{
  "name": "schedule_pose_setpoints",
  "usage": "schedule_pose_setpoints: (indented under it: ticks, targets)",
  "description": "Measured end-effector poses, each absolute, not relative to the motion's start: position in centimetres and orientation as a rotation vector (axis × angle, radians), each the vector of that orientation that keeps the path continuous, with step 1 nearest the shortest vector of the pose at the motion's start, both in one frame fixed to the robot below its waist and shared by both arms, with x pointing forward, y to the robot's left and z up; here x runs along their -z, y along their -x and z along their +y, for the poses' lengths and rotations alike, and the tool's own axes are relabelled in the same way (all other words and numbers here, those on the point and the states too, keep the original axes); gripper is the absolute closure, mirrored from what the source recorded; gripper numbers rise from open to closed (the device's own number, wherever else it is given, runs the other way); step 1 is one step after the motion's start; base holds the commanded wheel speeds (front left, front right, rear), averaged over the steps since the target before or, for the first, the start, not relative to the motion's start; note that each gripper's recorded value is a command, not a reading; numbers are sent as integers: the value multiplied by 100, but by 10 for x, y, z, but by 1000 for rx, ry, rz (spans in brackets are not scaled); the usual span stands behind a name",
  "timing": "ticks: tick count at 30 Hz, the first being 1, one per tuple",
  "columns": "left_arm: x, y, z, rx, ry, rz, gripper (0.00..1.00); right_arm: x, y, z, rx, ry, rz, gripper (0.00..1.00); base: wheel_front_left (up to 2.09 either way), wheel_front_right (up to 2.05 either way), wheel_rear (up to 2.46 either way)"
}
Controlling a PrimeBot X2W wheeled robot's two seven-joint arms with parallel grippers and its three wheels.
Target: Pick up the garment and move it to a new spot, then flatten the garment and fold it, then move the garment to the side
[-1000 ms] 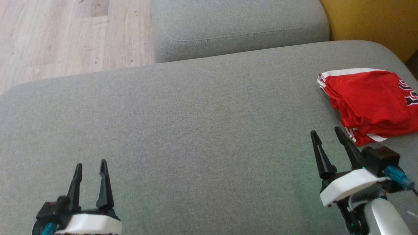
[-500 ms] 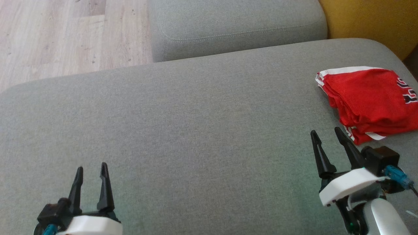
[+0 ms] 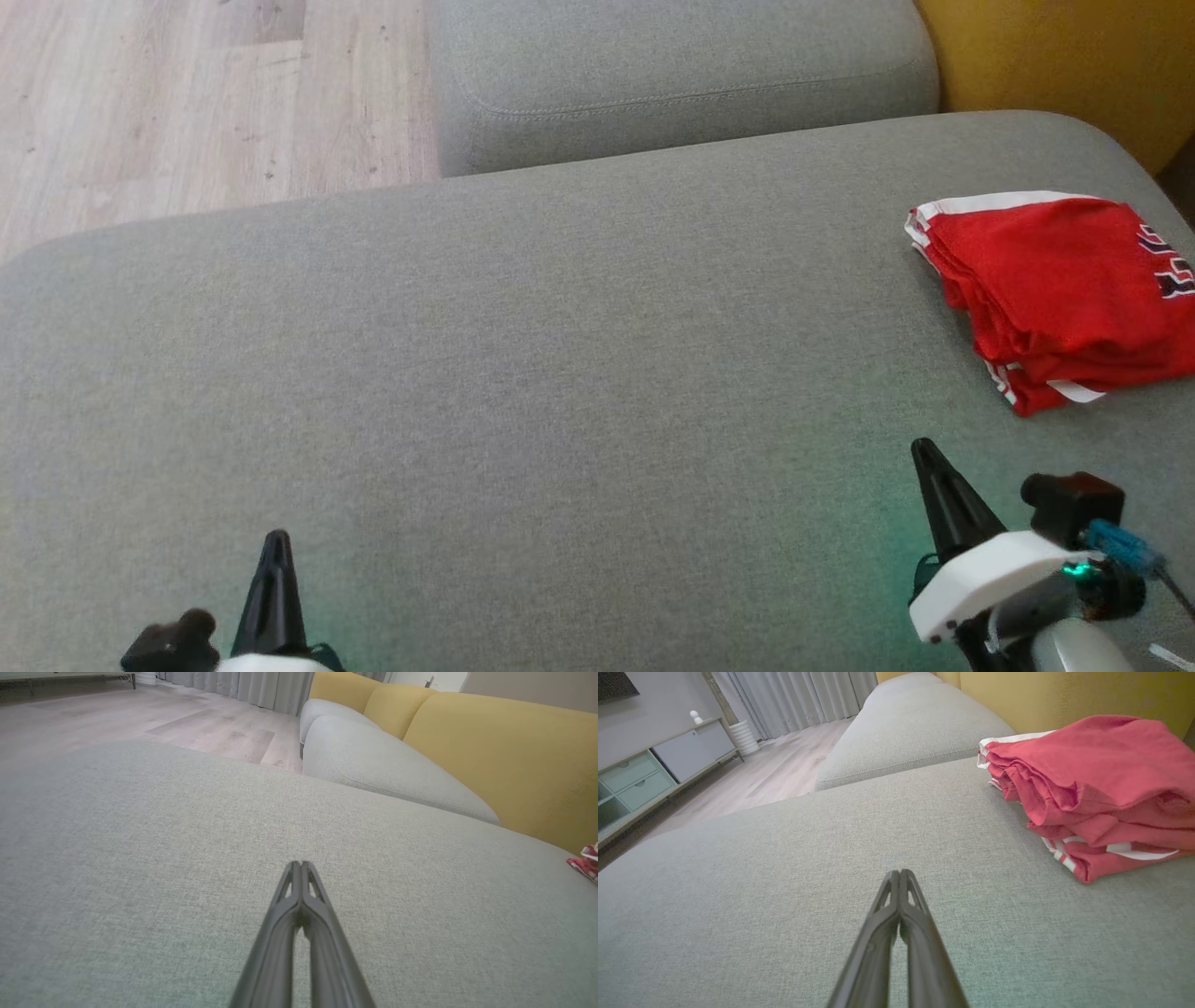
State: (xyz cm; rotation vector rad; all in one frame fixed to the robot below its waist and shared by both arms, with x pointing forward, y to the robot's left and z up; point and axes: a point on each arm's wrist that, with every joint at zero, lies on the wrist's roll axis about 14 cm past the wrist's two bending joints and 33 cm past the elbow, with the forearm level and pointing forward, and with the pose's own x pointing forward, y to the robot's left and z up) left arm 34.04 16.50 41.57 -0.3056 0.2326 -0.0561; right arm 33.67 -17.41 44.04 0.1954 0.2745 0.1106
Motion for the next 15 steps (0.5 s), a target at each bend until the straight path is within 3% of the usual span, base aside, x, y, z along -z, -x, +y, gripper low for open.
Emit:
schedule_pose_setpoints:
  ticks: [15]
  targets:
    - [-417, -341, 170, 5, 456, 241, 100, -442, -339, -178, -70, -367, 272, 100, 0, 0, 0]
